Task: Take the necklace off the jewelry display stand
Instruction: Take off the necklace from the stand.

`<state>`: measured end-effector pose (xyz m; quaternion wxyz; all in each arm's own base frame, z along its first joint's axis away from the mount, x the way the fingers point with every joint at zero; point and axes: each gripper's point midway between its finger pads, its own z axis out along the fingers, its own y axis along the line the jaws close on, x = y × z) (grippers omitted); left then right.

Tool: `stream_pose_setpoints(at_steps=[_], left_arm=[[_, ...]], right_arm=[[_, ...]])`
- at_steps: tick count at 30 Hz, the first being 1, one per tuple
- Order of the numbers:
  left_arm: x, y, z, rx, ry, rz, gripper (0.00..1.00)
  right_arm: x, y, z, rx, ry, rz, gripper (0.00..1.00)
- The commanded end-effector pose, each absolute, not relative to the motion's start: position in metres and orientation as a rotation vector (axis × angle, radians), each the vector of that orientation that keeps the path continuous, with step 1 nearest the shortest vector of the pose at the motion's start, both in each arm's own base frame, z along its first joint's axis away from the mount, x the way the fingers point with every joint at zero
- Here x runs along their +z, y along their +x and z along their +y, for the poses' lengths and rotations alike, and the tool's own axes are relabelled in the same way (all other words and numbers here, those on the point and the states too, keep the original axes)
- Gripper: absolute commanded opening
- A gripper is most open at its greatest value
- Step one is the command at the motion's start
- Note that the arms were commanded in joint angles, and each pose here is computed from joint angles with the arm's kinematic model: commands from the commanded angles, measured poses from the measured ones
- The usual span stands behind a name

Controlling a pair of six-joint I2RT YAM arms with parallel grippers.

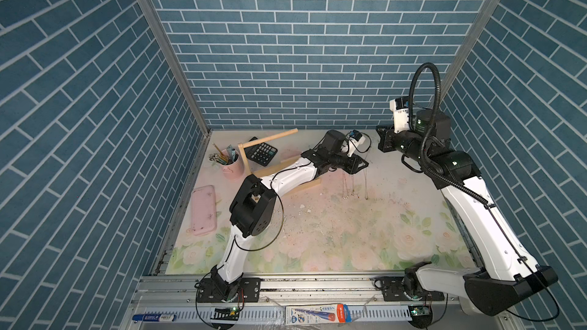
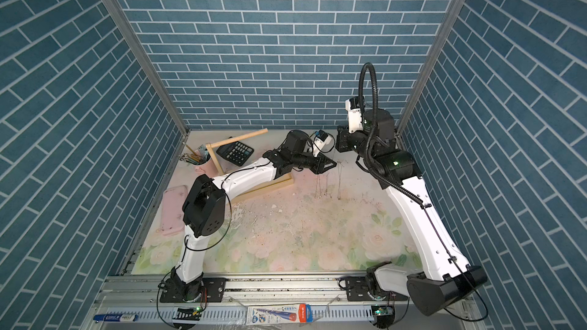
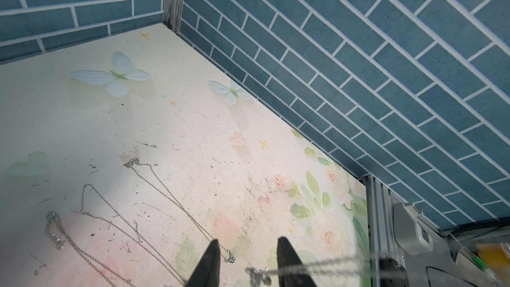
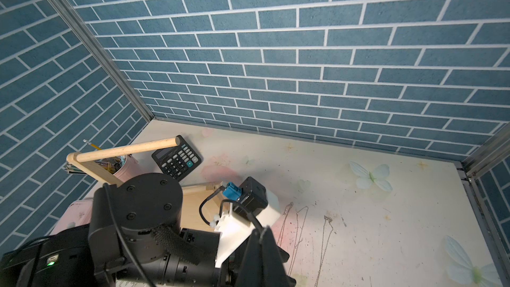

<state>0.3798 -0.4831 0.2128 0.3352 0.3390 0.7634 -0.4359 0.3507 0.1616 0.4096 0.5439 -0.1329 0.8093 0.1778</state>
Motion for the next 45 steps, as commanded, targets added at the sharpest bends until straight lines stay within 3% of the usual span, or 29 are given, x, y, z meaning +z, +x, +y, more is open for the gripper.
stream_pose_setpoints(at_steps=[1,33,45], left_arm=[[0.225,0.380,-0.490,-1.171,0.892,1.939,0.35],[0.217,0.378,-0.494,-1.203,0.898,1.942,0.19],[0.207,0.374,-0.491,-1.199,0.894,1.964,0.17]], right_arm=[[0.405,0.348,0.165,0.443,-0.343,1.925,0.00],[0.409,0.351,0.169,0.466,-0.352,1.919,0.00],[0.414,0.352,0.169,0.468,-0.350,1.911,0.00]])
